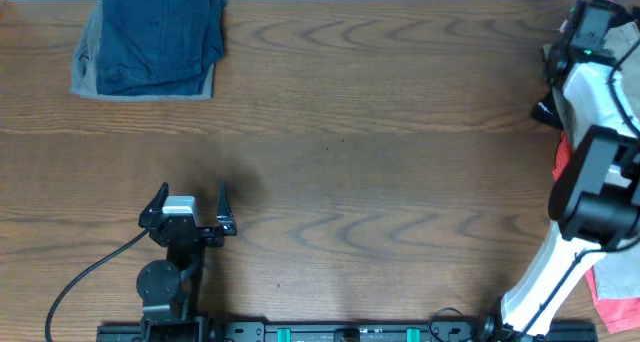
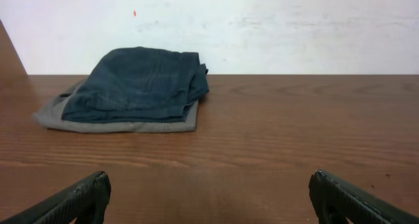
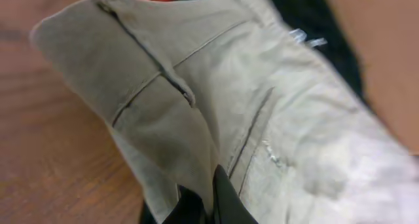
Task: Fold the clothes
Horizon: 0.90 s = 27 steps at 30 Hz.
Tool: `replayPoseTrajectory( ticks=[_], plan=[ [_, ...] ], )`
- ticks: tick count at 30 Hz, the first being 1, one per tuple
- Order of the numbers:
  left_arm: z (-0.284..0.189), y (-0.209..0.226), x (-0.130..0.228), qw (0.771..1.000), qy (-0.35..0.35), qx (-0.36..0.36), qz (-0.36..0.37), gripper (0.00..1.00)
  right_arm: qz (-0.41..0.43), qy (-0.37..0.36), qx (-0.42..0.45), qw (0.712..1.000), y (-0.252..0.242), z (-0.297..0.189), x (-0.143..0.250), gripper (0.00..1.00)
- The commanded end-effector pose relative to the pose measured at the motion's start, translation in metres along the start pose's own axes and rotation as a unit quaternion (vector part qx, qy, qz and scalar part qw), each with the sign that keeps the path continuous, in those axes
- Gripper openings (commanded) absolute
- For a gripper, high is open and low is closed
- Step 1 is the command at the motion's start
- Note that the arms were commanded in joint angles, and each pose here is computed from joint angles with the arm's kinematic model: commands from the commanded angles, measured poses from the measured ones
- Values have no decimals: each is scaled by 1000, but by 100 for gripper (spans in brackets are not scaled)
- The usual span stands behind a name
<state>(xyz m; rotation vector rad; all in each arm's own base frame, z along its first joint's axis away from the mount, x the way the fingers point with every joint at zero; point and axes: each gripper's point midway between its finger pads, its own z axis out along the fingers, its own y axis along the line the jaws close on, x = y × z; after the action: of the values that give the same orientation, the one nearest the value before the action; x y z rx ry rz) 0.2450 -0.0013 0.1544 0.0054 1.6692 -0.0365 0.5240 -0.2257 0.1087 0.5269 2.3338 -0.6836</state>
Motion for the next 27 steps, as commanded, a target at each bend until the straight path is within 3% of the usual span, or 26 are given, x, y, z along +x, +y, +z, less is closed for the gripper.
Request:
replayPoseTrajectory(
  ticks=[1, 10, 23, 27],
  plan=[
    [1, -1, 15, 1000, 23, 5, 1, 98, 16, -10, 13, 1000, -14, -15, -11, 1],
    [1, -1, 15, 1000, 23, 5, 1, 98, 5, 4, -6, 1000, -7, -22, -6, 1],
    [1, -1, 15, 1000, 23, 5, 1, 98, -21, 57, -32, 998, 31, 35, 47, 1],
    [1, -1, 15, 1000, 22, 5, 1, 98, -25, 68, -37, 997, 40, 51, 62, 8]
  ],
)
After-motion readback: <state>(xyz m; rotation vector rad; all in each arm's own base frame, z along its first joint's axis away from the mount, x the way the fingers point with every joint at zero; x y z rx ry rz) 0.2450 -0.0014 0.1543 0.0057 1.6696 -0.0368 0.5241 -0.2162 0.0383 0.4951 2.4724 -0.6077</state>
